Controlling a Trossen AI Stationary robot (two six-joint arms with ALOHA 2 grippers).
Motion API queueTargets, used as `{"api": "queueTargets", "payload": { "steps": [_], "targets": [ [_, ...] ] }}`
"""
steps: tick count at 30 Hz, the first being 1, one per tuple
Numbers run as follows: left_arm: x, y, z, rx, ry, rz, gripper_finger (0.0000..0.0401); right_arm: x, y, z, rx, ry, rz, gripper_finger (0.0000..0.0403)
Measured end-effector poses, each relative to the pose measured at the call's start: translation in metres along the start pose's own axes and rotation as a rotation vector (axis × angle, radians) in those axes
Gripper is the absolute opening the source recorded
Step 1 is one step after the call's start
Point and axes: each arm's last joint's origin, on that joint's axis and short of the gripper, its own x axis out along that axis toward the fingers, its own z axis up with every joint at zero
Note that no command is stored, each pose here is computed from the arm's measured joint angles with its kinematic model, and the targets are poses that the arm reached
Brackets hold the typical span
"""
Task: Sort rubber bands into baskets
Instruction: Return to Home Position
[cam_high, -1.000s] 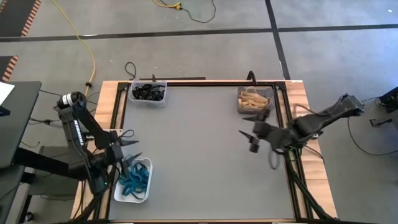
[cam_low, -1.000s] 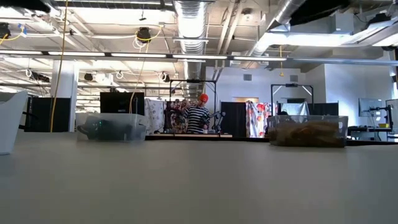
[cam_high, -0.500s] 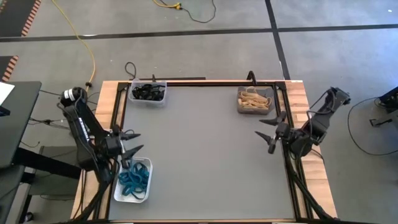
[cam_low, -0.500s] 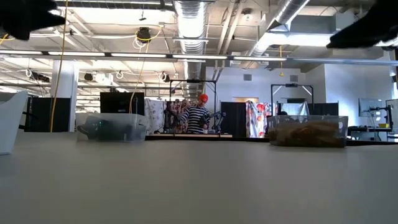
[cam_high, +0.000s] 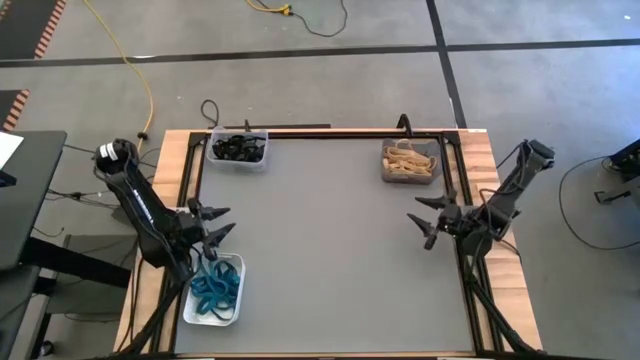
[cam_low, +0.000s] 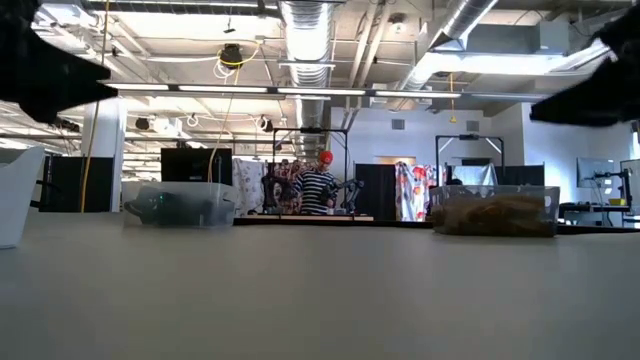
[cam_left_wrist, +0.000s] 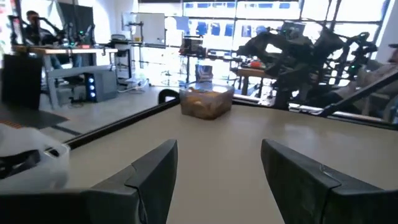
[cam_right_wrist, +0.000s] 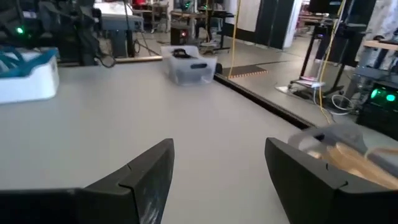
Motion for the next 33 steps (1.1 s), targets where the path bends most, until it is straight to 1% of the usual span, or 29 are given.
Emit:
{"api": "queueTargets", "payload": {
  "steps": [2,5,9,14,17,21,27,33],
  "targets": [
    [0.001,0.003,-0.003,-0.002,-0.001,0.012,0.0223,0.001,-0.001,-0.012,0.003,0.001,-0.01,0.0282],
    [0.003,0.01,-0.008,-0.013,-0.004,0.038,0.0223,0.001,-0.003,-0.021,0.025,-0.014,-0.032,0.0282],
    [0.006,0.019,-0.013,-0.013,-0.003,0.086,0.0223,0.0,-0.002,-0.021,0.006,-0.039,-0.053,0.0282],
    [0.011,0.025,-0.011,0.022,-0.009,0.164,0.0223,-0.004,-0.003,-0.02,-0.045,-0.09,-0.087,0.0282],
    [0.013,0.027,-0.011,0.066,-0.009,0.201,0.0223,-0.007,-0.003,-0.02,-0.055,-0.116,-0.099,0.0282],
    [0.016,0.029,-0.01,0.11,-0.01,0.236,0.0223,-0.006,-0.003,-0.02,-0.058,-0.116,-0.104,0.0282],
    [0.018,0.032,-0.008,0.133,-0.01,0.283,0.0223,-0.003,-0.005,-0.02,-0.049,-0.114,-0.146,0.0282],
    [0.02,0.034,-0.008,0.146,-0.009,0.313,0.0219,-0.002,-0.005,-0.019,-0.064,-0.112,-0.158,0.0282]
  ]
}}
